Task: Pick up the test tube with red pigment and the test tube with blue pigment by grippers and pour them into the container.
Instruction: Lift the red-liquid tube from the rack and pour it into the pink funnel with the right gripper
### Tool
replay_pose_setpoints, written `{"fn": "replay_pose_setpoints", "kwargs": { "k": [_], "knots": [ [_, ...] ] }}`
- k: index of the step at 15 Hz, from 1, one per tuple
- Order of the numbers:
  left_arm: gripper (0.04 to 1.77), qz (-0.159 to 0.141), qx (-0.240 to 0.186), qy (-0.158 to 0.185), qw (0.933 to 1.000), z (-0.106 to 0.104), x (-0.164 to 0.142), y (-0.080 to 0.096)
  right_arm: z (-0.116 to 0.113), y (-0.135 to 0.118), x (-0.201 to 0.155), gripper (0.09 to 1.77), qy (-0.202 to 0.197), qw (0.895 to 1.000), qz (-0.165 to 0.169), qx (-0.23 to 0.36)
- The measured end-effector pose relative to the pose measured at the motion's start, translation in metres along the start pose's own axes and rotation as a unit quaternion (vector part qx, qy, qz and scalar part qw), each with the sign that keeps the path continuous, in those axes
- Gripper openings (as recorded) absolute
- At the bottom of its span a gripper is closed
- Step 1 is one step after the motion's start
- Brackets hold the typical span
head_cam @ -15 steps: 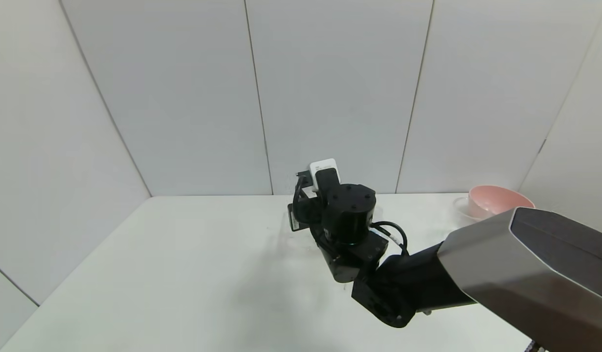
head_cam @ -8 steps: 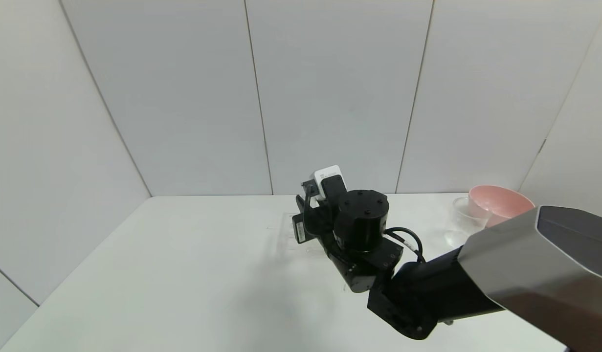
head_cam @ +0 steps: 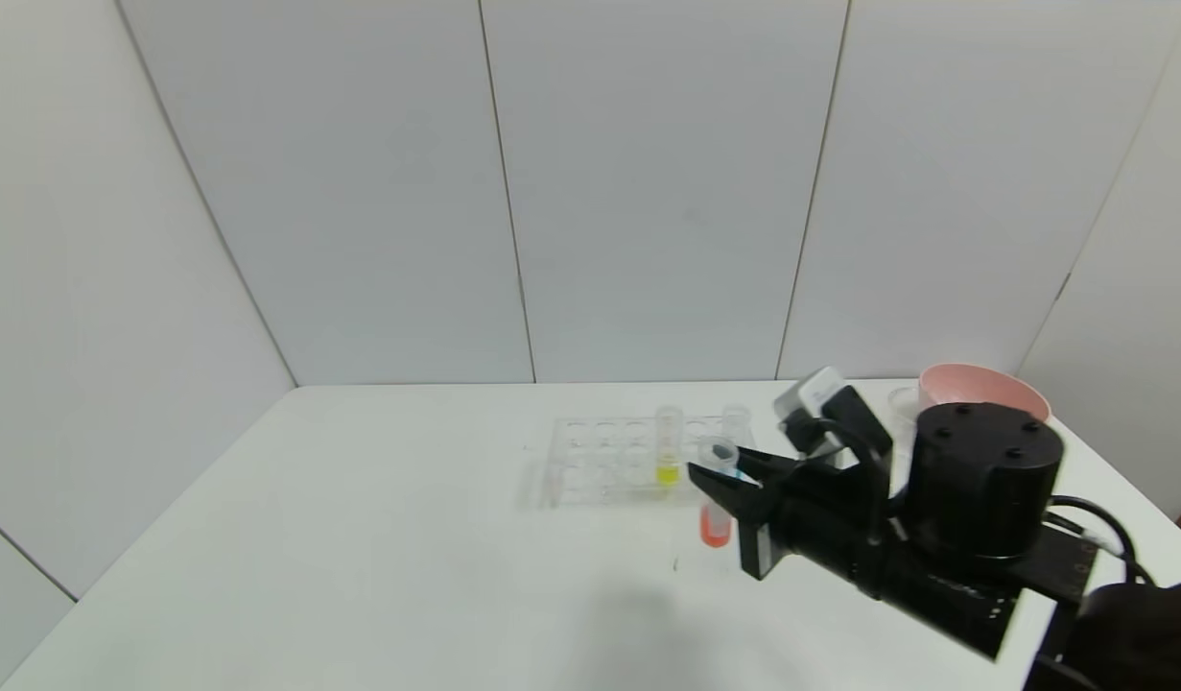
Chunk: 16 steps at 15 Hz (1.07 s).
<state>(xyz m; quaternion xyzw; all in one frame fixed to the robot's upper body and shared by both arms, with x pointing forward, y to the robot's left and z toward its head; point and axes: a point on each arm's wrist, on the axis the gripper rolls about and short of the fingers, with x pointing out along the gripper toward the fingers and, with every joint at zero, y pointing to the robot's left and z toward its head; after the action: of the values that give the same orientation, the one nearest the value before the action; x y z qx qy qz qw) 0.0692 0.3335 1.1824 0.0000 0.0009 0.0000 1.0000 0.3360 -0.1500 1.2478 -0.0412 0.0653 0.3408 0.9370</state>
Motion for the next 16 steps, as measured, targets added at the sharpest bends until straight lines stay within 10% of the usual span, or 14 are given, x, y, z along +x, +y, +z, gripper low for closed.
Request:
{"fn": "replay_pose_setpoints", "kwargs": {
  "k": [16],
  "knots": [
    [1.76, 0.000, 0.000, 0.000, 1.0000, 0.000, 0.000, 0.000, 0.015, -0.215, -0.117, 0.49, 0.026, 0.993, -0.116, -0.027]
  ]
}}
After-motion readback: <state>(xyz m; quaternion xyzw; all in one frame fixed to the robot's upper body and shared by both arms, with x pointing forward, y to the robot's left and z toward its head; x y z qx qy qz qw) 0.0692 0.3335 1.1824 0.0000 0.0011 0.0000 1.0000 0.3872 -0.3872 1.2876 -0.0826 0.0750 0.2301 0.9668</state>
